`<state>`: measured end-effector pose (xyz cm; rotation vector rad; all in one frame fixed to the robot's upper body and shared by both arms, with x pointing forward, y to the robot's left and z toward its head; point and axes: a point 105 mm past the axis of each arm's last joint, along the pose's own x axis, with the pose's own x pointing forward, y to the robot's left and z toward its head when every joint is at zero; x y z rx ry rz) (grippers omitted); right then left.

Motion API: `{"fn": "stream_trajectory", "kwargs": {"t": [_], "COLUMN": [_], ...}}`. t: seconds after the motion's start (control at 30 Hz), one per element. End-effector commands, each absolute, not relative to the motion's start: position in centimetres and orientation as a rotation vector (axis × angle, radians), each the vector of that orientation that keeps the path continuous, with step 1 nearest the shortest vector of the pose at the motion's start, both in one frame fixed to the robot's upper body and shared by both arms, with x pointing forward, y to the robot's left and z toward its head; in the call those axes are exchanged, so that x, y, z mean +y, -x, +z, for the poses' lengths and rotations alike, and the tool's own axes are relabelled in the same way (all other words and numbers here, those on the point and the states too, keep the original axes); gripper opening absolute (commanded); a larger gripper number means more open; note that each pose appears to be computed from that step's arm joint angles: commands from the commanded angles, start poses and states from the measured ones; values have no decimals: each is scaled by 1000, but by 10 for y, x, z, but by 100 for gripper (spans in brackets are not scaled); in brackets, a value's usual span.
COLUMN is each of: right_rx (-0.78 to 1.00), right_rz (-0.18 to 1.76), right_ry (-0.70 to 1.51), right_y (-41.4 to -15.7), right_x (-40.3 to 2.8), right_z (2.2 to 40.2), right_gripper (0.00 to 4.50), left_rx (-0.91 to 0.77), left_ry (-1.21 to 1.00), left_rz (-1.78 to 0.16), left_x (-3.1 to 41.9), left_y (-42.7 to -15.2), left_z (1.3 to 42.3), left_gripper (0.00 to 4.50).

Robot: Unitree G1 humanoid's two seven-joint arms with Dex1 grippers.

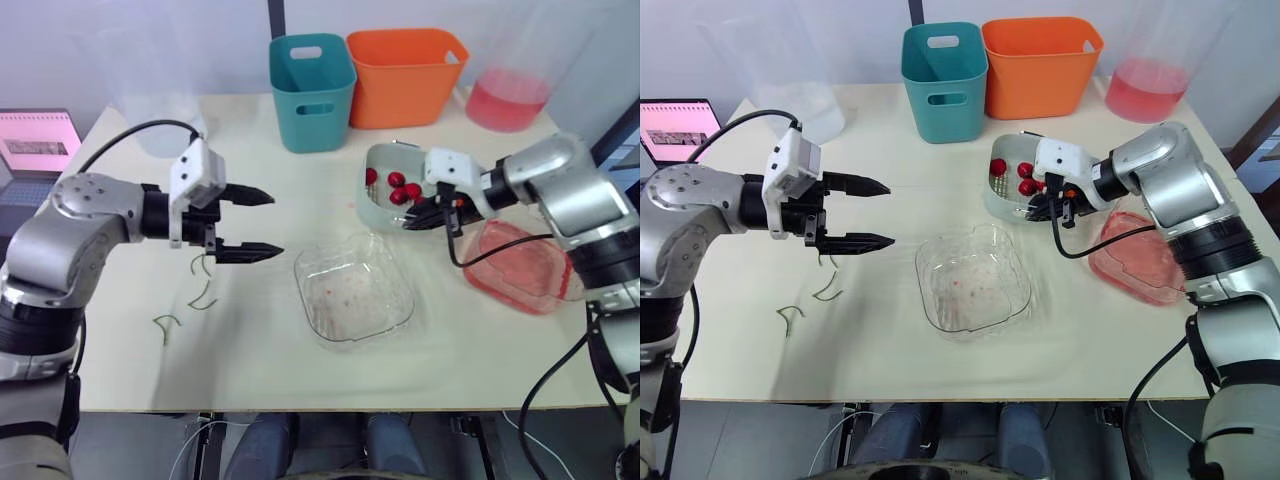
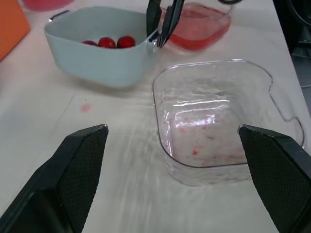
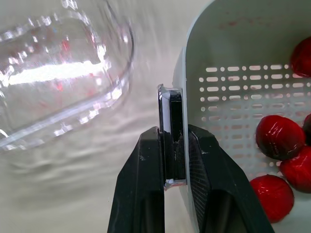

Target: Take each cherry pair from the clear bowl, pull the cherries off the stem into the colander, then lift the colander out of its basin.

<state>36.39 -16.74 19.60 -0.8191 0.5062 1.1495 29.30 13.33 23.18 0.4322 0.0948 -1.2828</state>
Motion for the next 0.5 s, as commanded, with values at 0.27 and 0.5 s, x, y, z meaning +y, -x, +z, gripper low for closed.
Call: {"fn": "stream_trajectory", "kwargs": {"t": [0.27, 0.5], "right_rx": [501, 445], "right_rz": [1149, 1108], "right_ry": [880, 870], "right_y": [-372, -371], "right_x": [-168, -174], "right_z": [193, 214], "right_gripper": [122, 418], "left_rx": [64, 68], "left_ry": [-450, -444], "left_rz": [-1244, -1231], "left_x": [139, 144], "left_y": [-286, -290], "left_z": [240, 241], "left_gripper": [450, 450]}}
